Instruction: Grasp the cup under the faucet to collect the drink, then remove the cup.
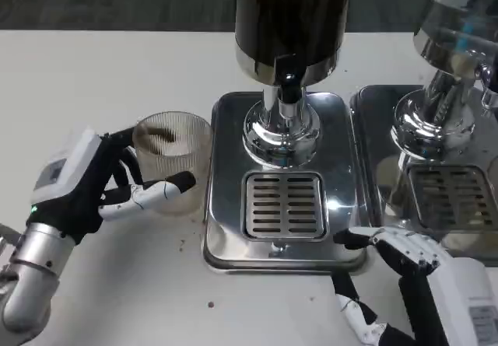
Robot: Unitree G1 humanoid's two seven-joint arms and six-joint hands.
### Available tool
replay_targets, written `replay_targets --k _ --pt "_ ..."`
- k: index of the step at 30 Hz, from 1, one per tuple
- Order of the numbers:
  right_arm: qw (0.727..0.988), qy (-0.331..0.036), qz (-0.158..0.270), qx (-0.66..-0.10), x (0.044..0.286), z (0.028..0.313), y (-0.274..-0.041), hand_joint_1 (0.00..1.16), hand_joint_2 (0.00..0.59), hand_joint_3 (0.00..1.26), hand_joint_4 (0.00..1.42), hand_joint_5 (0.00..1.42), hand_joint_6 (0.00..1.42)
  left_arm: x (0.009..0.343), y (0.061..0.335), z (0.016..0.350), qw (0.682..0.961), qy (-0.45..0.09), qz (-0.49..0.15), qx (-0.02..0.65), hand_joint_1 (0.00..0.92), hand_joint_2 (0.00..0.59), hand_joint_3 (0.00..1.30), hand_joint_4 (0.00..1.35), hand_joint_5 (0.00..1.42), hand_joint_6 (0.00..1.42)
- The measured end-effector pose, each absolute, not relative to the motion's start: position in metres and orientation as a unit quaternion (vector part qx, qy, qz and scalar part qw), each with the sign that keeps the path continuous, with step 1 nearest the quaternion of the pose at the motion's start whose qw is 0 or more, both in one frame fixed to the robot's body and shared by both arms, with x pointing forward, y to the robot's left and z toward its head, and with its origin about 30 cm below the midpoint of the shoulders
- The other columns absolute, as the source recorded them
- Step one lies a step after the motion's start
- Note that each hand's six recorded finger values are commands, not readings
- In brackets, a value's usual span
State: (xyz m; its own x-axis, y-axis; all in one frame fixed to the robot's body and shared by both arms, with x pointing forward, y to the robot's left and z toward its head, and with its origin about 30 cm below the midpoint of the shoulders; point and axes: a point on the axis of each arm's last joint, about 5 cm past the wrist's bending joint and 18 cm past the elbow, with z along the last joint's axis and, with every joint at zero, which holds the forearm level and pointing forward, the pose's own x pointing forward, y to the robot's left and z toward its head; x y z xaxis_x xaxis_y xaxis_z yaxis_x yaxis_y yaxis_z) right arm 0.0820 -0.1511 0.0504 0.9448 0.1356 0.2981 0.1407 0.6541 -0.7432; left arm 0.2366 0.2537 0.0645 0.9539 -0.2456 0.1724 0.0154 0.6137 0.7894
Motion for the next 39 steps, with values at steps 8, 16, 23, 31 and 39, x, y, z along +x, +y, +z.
replay_targets --k 8,16,23,31,39 --pt "0.896 -0.166 -0.005 -0.411 0.082 0.05 -0.149 0.49 0.427 0.48 0.48 0.39 0.36 0.242 0.239 0.063 0.889 -0.143 -0.097 0.423 0.215 0.18 0.48 0.62 0.81 0.97" --pt "0.899 -0.159 -0.014 -0.408 0.077 0.049 -0.147 0.49 0.427 0.48 0.48 0.4 0.35 0.252 0.209 0.061 0.885 -0.158 -0.149 0.412 0.215 0.18 0.48 0.62 0.81 0.97" --pt "0.899 -0.153 -0.017 -0.41 0.071 0.047 -0.145 0.49 0.427 0.48 0.48 0.4 0.34 0.258 0.197 0.062 0.879 -0.16 -0.167 0.418 0.215 0.18 0.48 0.61 0.8 0.95" --pt "0.901 -0.15 -0.023 -0.406 0.069 0.048 -0.142 0.49 0.427 0.48 0.48 0.4 0.35 0.266 0.182 0.064 0.871 -0.152 -0.197 0.423 0.178 0.172 0.44 0.55 0.73 0.83" --pt "0.902 -0.147 -0.026 -0.405 0.068 0.047 -0.142 0.49 0.427 0.48 0.48 0.4 0.36 0.273 0.175 0.07 0.865 -0.145 -0.219 0.428 0.056 0.136 0.29 0.3 0.41 0.48"
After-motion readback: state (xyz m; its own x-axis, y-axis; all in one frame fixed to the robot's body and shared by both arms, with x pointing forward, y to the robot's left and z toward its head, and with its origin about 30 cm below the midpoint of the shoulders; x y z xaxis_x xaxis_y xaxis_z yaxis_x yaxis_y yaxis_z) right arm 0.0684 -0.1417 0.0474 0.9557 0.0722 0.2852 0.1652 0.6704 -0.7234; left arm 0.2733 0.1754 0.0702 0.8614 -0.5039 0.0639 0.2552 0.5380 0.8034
